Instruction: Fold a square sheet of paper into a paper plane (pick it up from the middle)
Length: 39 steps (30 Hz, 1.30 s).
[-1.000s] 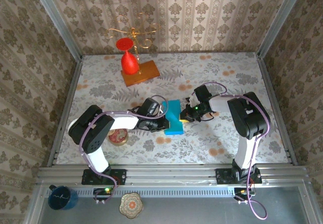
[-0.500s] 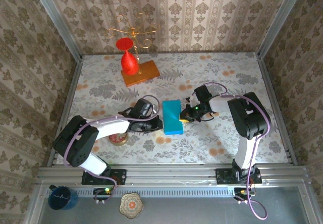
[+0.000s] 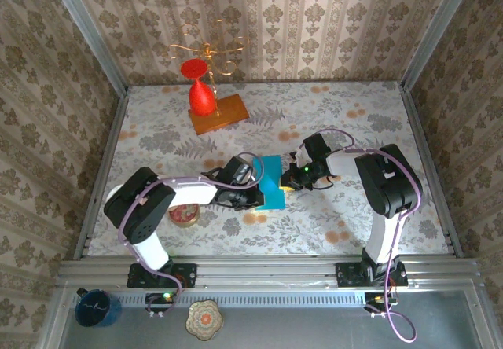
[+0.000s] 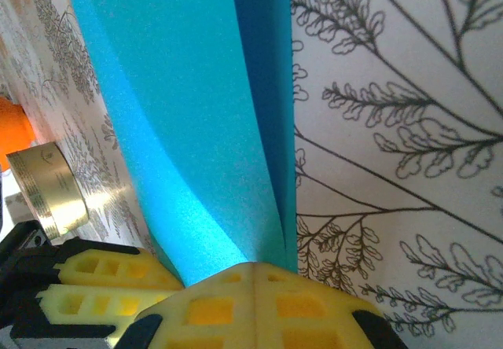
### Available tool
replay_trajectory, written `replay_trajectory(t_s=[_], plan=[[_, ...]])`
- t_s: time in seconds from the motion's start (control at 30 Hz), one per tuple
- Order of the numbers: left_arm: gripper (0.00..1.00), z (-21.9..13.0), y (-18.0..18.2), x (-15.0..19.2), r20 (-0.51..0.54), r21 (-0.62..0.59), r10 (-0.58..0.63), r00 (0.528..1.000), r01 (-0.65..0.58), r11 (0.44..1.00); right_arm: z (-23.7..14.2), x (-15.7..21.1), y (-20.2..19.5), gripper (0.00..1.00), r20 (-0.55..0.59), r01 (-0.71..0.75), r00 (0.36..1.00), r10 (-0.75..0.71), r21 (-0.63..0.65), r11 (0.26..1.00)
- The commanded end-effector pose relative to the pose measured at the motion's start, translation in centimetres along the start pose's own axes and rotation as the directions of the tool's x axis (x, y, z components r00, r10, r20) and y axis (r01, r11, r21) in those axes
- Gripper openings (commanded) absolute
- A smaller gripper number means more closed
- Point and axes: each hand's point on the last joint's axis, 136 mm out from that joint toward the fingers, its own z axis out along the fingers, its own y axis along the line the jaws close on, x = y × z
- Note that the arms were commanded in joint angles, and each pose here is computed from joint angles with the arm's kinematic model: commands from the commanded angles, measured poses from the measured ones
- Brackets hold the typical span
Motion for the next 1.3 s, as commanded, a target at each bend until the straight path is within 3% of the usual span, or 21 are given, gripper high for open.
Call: replay_trajectory(t_s=[0.0, 0.1, 0.23, 0.43, 0.57, 0.67, 0.9, 1.1, 1.27], plan=[[0.12, 0.2, 4.0, 4.6, -0.118, -0.113, -0.082, 0.990, 0.069, 0.991, 0.1, 4.9, -11.9, 0.05, -0.015, -0.209, 0.971, 0.238, 0.430, 0.878], [0.11, -0.7, 6.6, 7.0, -0.174, -0.219, -0.113, 0.978, 0.073, 0.973, -0.2, 4.6, -12.1, 0.05, 0.001, -0.218, 0.970, 0.242, 0.435, 0.873], [0.12, -2.2, 6.7, 7.1, -0.150, -0.236, -0.086, 0.985, 0.049, 0.971, -0.4, 4.2, -11.8, 0.05, 0.016, -0.221, 0.971, 0.238, 0.437, 0.872], [0.15, -5.1, 2.5, 2.2, 0.023, -0.134, 0.017, 1.000, -0.013, 0.991, -1.0, 2.0, -9.1, 0.06, 0.051, -0.205, 0.978, 0.200, 0.365, 0.908], [0.28, -7.5, 0.3, -2.1, 0.200, -0.039, 0.045, 0.979, -0.038, 0.999, -1.9, -0.6, -5.5, 0.08, 0.093, -0.158, 0.986, 0.138, 0.270, 0.950], [0.36, -8.4, -0.7, -4.4, 0.246, 0.022, 0.053, 0.968, -0.060, 0.998, -3.5, -2.4, -1.7, 0.14, 0.145, -0.111, 0.986, 0.085, 0.184, 0.977], [0.48, -8.7, -2.3, -7.6, 0.234, 0.076, 0.074, 0.969, -0.094, 0.993, -8.1, -3.0, 3.7, 0.36, 0.295, -0.088, 0.953, 0.063, 0.071, 0.994], [0.48, -6.8, -5.2, -8.4, 0.176, 0.132, 0.119, 0.977, -0.143, 0.981, -9.0, -2.3, 3.0, 0.45, 0.381, -0.166, 0.914, 0.141, 0.032, 0.986], [0.48, -4.7, -5.9, -8.9, 0.116, 0.120, 0.166, 0.979, -0.179, 0.977, -8.2, -1.7, 1.7, 0.48, 0.368, -0.202, 0.914, 0.171, 0.048, 0.978]])
